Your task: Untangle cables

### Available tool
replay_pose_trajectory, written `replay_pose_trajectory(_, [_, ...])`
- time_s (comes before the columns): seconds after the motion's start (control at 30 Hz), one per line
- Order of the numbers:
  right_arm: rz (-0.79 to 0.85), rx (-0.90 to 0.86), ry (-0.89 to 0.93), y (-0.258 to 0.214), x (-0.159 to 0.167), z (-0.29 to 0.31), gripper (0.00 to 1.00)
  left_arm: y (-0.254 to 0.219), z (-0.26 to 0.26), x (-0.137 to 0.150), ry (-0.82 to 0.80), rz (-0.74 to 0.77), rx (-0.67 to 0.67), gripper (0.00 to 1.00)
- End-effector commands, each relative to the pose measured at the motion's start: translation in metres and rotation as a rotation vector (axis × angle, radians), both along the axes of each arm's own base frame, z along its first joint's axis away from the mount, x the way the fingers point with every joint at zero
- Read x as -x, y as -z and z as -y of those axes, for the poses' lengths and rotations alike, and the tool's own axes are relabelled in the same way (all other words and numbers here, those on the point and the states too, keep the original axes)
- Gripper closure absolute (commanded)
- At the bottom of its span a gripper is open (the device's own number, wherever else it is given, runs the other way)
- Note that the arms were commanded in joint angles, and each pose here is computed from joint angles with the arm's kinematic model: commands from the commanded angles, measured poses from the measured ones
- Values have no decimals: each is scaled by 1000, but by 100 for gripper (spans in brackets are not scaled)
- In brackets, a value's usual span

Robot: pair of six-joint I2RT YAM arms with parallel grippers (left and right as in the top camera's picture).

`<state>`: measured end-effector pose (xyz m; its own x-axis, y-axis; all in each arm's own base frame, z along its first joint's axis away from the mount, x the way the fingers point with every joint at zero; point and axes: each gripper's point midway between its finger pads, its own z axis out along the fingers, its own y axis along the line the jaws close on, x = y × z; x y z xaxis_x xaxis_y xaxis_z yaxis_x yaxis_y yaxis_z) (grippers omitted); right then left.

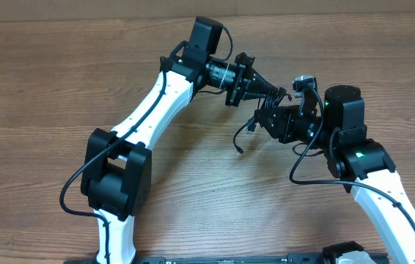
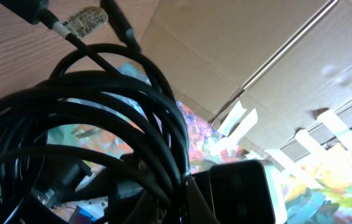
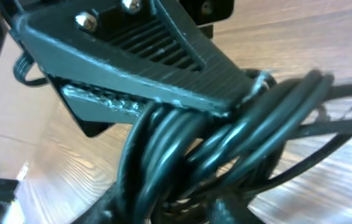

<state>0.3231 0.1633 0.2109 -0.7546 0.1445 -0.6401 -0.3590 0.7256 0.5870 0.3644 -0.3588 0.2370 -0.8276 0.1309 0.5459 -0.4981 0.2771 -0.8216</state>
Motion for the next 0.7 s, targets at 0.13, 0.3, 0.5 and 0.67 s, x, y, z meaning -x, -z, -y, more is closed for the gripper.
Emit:
replay_pose_trajectory(0.13, [22,-9,31,-10,-10,1,72,-21,0,6,29,18,38,96])
replay_pose_trajectory(0.3, [40,-35,41,-17,-14,-1,87,-20,1,5,23,27,35,96])
replay_pose_trajectory(0.5, [16,-29,41,-12,-11,0,96,-9,1,-9,-30,167,4,96])
replay_pose_trajectory(0.67, [-33,-17,42,-3,-5,1,96,4,-8,-34,-68,514,-24,73])
